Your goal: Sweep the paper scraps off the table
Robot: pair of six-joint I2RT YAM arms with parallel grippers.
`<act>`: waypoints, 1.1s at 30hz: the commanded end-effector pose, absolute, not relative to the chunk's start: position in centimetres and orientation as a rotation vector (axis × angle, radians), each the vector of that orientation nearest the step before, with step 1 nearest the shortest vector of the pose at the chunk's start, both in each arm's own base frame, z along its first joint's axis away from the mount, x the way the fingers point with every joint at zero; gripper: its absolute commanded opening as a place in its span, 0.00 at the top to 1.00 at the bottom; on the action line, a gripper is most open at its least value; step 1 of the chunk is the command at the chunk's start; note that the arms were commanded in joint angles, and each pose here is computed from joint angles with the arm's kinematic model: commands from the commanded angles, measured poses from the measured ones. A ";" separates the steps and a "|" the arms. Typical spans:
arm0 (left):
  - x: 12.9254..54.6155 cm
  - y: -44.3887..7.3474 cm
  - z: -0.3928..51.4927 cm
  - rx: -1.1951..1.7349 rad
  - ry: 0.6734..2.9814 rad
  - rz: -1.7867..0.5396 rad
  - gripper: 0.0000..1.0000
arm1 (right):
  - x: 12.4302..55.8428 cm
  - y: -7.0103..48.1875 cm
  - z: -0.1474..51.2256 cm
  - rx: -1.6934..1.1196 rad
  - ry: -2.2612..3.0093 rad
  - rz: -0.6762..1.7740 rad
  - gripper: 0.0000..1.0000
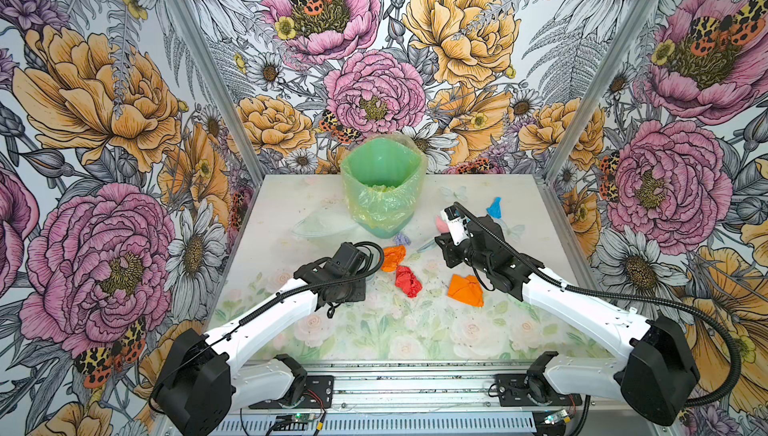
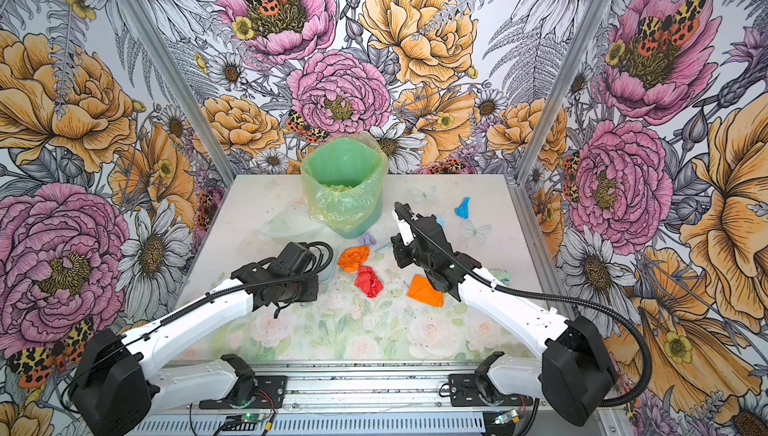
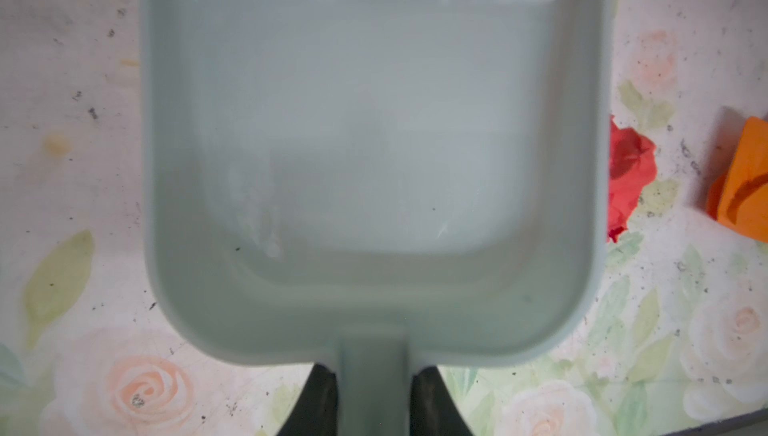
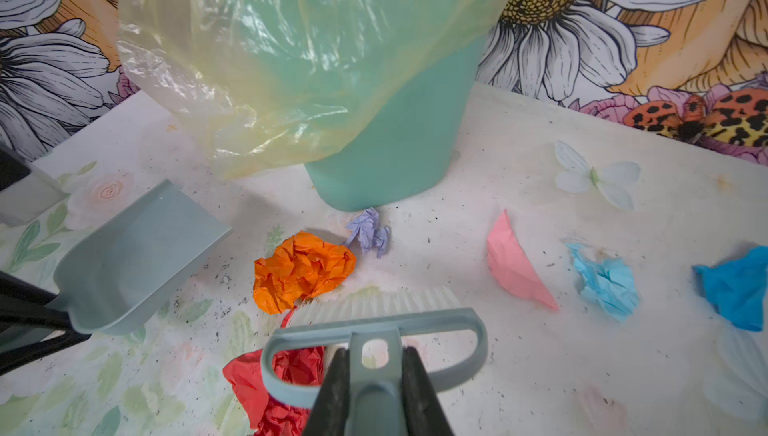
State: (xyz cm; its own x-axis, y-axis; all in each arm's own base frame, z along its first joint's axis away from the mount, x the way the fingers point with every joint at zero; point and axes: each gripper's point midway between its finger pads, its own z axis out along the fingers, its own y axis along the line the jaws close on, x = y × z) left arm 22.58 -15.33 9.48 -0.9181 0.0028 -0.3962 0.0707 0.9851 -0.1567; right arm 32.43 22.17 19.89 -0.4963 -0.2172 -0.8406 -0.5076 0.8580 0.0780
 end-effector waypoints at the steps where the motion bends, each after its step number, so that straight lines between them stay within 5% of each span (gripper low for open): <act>1: 21.2 -15.6 9.1 0.042 2.755 -0.190 0.85 | 32.3 20.8 20.7 -0.434 2.128 0.363 1.00; 33: 12.3 -17.7 7.3 0.321 2.905 -0.165 0.85 | 32.1 21.1 18.2 -0.329 2.196 0.221 1.00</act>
